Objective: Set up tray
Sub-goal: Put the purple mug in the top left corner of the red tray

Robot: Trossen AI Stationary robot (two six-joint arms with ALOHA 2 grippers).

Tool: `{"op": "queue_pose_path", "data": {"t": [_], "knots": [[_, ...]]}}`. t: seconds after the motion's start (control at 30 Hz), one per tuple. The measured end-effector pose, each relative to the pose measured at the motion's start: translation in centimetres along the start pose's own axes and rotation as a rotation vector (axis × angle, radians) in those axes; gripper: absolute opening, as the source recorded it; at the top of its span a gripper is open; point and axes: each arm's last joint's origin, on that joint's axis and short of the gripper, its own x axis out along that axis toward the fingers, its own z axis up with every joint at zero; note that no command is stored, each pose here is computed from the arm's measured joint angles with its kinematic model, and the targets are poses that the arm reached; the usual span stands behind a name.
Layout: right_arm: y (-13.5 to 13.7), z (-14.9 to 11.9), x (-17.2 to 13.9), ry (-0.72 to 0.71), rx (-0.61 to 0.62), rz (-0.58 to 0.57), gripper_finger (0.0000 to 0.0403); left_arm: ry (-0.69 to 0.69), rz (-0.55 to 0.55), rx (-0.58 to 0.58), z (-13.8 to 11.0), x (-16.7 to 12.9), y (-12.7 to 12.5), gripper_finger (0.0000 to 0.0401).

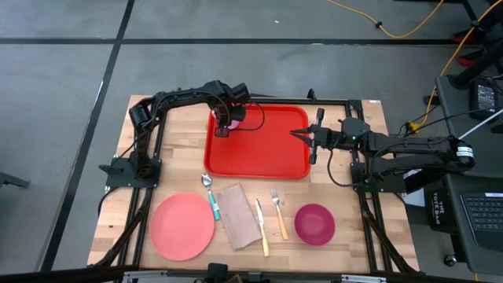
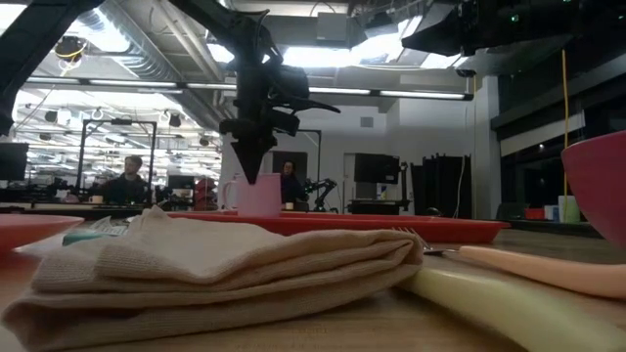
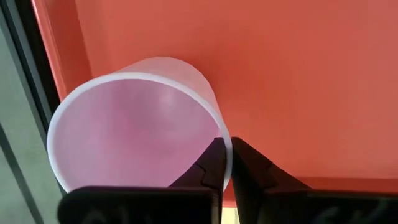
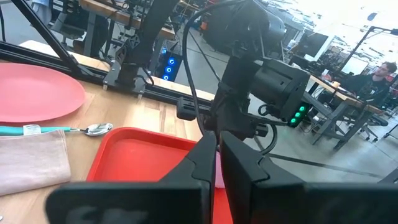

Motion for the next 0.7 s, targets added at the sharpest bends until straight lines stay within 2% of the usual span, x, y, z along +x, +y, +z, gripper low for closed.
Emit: {"op": "queue_pose_path", "data": {"t": [0.43,0.7], "knots": [[0.01,-0.03,0.00,0.002,0.000,0.001,0.0029,-0.013,-0.003,-0.009,0.12,0.03,-0.02,0.0020],[0.01,-0.04,0.00,0.003,0.000,0.001,0.0029,-0.019,0.002,-0.014,0.26,-0.21,0.09,0.0049]]}}
